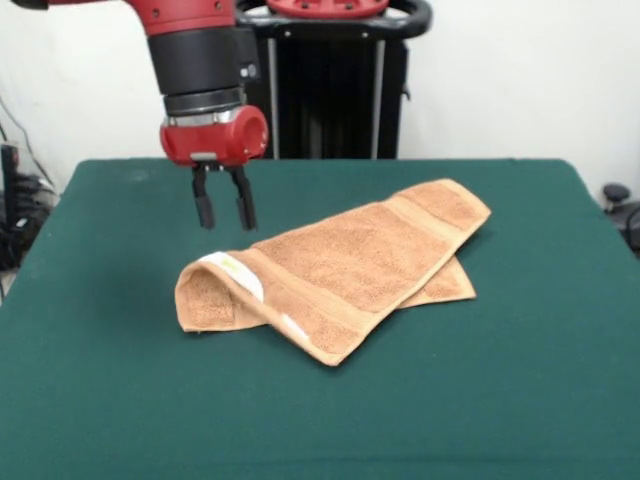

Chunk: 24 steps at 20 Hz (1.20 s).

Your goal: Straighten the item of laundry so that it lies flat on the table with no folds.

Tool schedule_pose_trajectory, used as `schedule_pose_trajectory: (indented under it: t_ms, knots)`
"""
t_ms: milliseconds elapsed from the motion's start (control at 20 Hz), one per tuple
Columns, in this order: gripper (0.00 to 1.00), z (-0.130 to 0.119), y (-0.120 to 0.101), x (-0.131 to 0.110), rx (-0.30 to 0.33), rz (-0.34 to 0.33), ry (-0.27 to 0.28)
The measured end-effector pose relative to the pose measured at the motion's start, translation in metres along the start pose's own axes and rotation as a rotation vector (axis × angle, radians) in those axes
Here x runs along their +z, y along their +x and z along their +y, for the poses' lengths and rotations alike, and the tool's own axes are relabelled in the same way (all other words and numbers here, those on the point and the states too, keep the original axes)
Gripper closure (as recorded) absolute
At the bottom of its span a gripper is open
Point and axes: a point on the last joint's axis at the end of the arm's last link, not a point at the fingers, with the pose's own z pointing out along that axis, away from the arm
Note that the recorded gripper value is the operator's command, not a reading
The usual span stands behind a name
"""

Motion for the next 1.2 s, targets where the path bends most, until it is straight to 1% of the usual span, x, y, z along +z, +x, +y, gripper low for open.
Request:
schedule_pose_trajectory:
  t_ms: [150, 300, 550, 600, 650, 800, 850, 900, 1000, 1050, 1150, 1200]
  knots:
    - [0.00, 0.007, -0.007, 0.002, -0.027, -0.010, -0.016]
    - [0.00, 0.012, -0.012, -0.005, -0.025, -0.020, -0.018]
    - [0.00, 0.028, -0.032, -0.045, 0.012, -0.065, -0.002]
    - [0.00, 0.036, -0.038, -0.060, 0.021, -0.083, 0.004]
    - [0.00, 0.050, -0.044, -0.076, 0.023, -0.106, 0.009]
    - [0.00, 0.069, -0.048, -0.089, 0.013, -0.129, 0.016]
    - [0.00, 0.076, -0.047, -0.093, 0.006, -0.136, 0.020]
    - [0.00, 0.097, -0.042, -0.096, -0.022, -0.145, 0.028]
    - [0.00, 0.110, -0.036, -0.095, -0.044, -0.145, 0.032]
    - [0.00, 0.126, -0.026, -0.091, -0.072, -0.143, 0.036]
    - [0.00, 0.145, -0.012, -0.085, -0.106, -0.139, 0.037]
    - [0.00, 0.149, -0.010, -0.083, -0.113, -0.138, 0.037]
